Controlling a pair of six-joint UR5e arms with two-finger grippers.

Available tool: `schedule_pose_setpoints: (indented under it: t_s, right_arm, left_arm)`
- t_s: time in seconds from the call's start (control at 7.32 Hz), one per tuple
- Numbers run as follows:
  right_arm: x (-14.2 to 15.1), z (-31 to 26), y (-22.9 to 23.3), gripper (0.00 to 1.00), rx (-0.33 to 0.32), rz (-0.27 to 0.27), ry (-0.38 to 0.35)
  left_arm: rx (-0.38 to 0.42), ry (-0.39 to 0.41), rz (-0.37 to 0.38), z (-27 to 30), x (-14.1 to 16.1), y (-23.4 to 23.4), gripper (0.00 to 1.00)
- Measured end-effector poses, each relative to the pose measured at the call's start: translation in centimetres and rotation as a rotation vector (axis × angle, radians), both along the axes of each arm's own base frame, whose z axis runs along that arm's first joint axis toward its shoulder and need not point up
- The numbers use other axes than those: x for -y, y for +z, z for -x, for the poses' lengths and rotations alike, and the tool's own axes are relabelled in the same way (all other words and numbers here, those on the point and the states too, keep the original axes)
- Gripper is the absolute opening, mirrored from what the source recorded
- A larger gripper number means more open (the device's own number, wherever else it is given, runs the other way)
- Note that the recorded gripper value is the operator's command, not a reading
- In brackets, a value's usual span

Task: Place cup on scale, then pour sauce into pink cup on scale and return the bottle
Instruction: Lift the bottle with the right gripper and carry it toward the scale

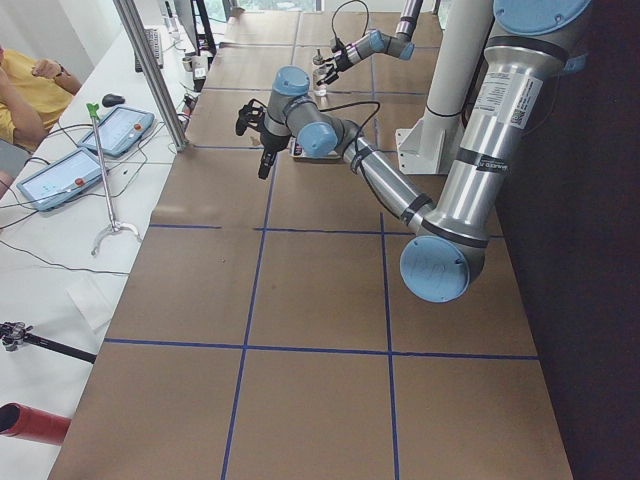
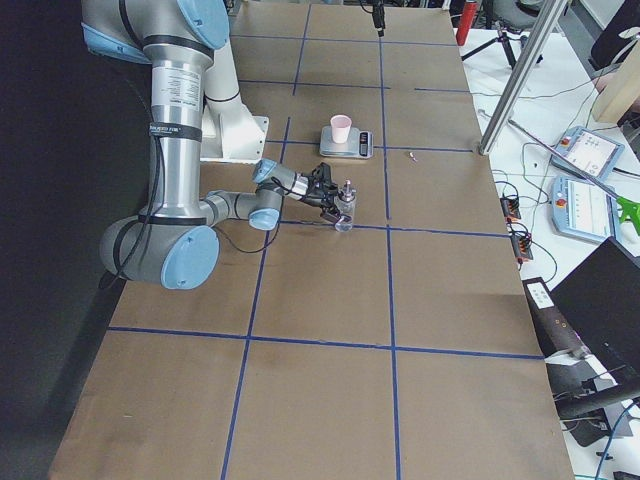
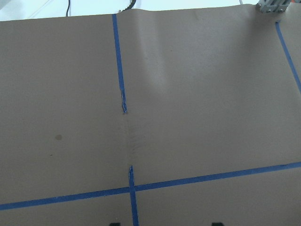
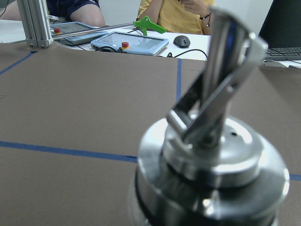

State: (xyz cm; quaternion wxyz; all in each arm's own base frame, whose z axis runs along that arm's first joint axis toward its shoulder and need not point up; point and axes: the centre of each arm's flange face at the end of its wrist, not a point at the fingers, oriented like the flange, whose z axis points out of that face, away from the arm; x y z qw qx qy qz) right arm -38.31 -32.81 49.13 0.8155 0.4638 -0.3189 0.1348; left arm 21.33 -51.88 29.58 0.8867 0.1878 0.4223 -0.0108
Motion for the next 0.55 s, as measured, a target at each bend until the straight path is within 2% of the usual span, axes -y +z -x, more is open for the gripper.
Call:
schedule_pose_setpoints:
  t_s: [0.41,0.55]
  right_arm:
    - [0.48,-0.34,0.01,0.21,-0.019,-0.01,0.005]
    - [0.72,-0.51,-0.22,0.11,-0.047,-0.026,-0.003]
  left_arm:
    - [-0.001,0.0,0.0,-0.01,0.01,-0.07,0.72]
    - [-0.001,0.0,0.0,-0.01,0.01,-0.08,0.71]
